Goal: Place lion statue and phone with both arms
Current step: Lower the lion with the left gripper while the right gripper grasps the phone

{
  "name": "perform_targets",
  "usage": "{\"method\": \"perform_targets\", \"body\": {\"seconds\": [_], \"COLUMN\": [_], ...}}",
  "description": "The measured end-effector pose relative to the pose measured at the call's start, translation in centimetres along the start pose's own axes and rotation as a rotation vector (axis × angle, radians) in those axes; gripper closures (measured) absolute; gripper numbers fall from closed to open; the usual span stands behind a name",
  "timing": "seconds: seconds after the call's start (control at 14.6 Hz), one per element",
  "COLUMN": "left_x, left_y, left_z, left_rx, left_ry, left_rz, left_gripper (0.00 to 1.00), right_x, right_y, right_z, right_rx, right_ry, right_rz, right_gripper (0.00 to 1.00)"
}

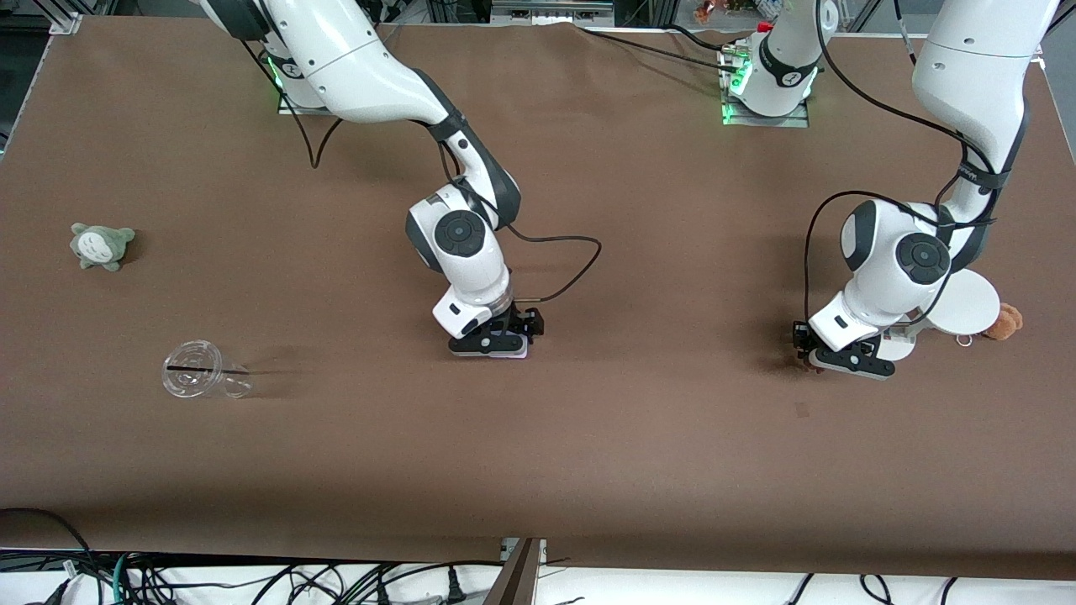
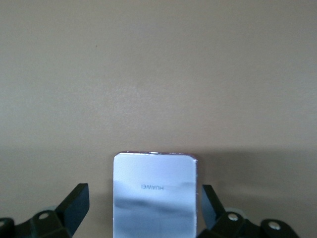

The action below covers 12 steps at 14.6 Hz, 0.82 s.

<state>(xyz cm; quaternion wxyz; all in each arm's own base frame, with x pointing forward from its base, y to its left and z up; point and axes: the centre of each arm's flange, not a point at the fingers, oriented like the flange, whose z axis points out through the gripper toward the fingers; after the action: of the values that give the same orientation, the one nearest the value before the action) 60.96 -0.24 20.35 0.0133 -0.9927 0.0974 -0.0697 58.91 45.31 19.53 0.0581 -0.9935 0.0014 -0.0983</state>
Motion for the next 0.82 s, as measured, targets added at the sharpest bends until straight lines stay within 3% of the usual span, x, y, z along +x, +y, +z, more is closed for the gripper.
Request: {"method": "perform_targets", "body": {"seconds": [0.55, 0.69, 0.82], "left_x": [-0.1, -0.1, -0.2], "left_y": [0.5, 0.5, 0.5], "left_z": [0.3, 0.4, 0.6], "left_rx": [-0.005, -0.006, -0.006], "left_ry": [-0.005, -0.007, -0.010], "left_rz": [-0.039, -0.042, -0.045], "left_gripper": [0.63, 0.60, 0.50], "right_x": [-0.2, -0.3, -0.4], "right_y": [0.1, 0.2, 0.2], "right_z": [1.4, 1.7, 1.9], "right_rx": [-0.026, -0.027, -0.029], "right_ry": [0.005, 0.003, 0.002], "right_rz": [-0.031, -0.031, -0.031], "right_gripper": [0.00, 0.00, 0.00]}}
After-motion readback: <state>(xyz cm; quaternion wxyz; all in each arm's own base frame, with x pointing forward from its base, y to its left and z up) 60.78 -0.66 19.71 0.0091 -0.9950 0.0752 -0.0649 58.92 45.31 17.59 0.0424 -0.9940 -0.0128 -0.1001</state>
